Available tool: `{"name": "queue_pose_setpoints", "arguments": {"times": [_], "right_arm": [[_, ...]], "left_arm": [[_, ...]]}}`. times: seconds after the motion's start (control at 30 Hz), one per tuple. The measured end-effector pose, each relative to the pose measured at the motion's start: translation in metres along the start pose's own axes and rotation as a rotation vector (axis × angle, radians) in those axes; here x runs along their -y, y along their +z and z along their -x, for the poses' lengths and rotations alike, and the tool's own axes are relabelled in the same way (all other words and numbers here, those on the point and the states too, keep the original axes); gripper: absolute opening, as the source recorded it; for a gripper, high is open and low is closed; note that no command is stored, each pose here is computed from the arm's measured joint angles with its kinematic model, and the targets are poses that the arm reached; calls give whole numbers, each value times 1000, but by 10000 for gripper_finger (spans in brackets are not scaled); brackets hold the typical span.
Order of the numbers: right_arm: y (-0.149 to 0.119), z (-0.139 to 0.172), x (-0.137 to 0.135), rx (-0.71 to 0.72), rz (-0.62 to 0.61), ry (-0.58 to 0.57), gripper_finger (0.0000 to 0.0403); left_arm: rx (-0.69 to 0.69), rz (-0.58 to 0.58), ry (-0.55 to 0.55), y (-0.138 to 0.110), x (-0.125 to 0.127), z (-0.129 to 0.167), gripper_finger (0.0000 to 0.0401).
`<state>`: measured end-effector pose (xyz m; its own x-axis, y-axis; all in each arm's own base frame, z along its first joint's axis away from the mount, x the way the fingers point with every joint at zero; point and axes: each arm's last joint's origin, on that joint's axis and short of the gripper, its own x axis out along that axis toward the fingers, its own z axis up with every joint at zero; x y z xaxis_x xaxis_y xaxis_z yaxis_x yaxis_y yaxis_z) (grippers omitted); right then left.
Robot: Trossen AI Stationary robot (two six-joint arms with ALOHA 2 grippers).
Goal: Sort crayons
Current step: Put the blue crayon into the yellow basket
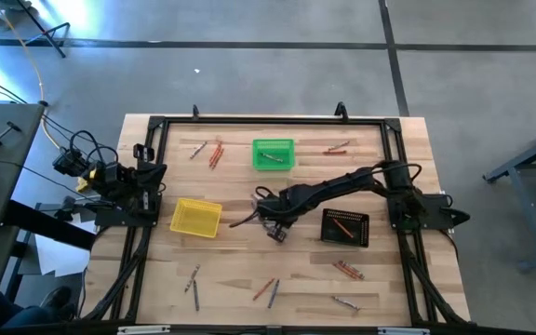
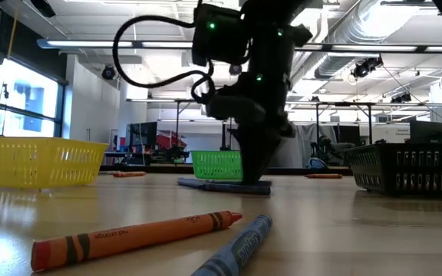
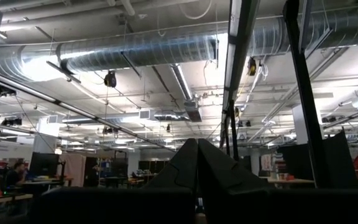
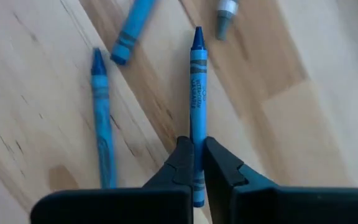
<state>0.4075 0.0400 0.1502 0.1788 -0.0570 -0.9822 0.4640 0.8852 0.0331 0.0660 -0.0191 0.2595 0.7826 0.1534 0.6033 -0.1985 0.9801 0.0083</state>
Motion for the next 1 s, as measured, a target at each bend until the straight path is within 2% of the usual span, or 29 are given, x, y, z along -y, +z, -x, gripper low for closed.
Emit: {"name": "queue_pose_setpoints", "arguments": {"times": [0.2, 0.3, 0.4, 0.5, 0.63, 0.77, 0.87, 1.0], "right_arm": [[13, 30, -3, 39, 41, -80, 3], [23, 50, -5, 103, 66, -141, 2], [29, 76, -6, 186, 100, -303, 3], [32, 112, -1, 305, 95, -441, 3], [29, 155, 8, 443, 68, -464, 3], [27, 183, 16, 536, 71, -486, 3], [29, 187, 18, 582, 90, -478, 3], [31, 163, 25, 594, 169, -385, 3]], "left_arm": [[-1, -2, 0, 0, 0, 0, 3], [-20, -62, 8, -2, 0, 0, 3], [-75, -146, 52, -5, 0, 0, 3], [-112, -170, 98, -6, -1, 0, 3], [-128, -168, 106, -8, -1, 0, 3], [-173, -182, 77, -15, 5, -3, 3], [-229, -184, 72, -19, 11, -13, 3], [-354, -196, 106, -32, 22, -33, 3]]}}
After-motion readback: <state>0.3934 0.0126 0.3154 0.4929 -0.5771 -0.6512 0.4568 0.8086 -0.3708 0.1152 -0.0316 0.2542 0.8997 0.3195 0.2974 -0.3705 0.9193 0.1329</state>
